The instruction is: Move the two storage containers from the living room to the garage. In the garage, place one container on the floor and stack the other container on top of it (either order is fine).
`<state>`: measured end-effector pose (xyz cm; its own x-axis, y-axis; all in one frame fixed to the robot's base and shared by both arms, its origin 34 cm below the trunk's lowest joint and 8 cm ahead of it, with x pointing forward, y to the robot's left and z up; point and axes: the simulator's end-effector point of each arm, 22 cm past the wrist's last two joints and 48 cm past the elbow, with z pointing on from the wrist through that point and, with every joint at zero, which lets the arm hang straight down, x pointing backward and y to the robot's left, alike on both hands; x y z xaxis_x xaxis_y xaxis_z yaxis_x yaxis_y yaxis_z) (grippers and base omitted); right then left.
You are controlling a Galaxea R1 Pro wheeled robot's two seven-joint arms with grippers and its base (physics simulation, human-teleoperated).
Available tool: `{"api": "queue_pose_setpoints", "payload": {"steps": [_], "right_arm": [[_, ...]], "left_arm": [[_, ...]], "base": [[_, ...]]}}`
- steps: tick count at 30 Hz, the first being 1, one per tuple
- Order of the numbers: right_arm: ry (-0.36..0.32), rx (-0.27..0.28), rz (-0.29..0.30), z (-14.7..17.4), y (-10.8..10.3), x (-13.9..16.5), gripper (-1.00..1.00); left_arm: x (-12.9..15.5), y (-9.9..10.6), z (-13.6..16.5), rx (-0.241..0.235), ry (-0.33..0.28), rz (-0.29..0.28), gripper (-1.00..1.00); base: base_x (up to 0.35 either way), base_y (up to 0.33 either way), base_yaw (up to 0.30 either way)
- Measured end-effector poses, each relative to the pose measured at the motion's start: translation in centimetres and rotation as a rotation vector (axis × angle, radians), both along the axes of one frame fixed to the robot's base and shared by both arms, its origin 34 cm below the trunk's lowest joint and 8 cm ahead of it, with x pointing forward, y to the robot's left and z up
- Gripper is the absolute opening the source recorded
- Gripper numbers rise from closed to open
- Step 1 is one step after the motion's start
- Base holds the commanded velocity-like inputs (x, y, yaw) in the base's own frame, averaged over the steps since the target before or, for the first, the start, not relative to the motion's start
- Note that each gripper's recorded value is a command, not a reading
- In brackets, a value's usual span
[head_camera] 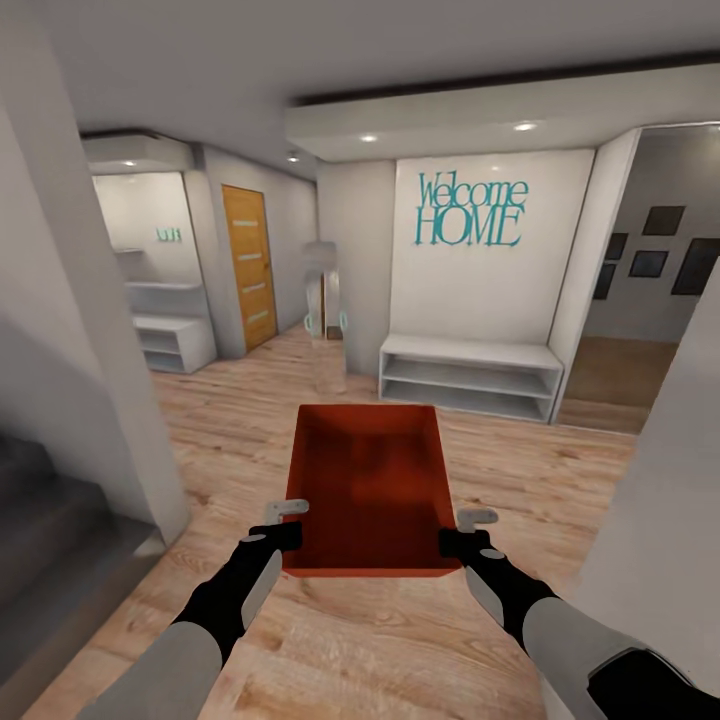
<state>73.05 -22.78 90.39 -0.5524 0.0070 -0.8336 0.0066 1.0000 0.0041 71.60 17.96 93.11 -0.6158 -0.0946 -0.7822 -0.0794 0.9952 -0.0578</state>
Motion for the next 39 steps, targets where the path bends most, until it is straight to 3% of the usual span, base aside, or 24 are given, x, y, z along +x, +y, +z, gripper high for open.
{"api": "queue_pose_setpoints", "payload": {"steps": [39], "right_arm": [[0.002,0.0,0.0,-0.03,0.0,-0.02,-1.0]], "left_arm": [[-0.02,0.0,-0.03,0.0,0.002,0.0,-1.0]], "base": [[0.322,0.0,0.0]]}}
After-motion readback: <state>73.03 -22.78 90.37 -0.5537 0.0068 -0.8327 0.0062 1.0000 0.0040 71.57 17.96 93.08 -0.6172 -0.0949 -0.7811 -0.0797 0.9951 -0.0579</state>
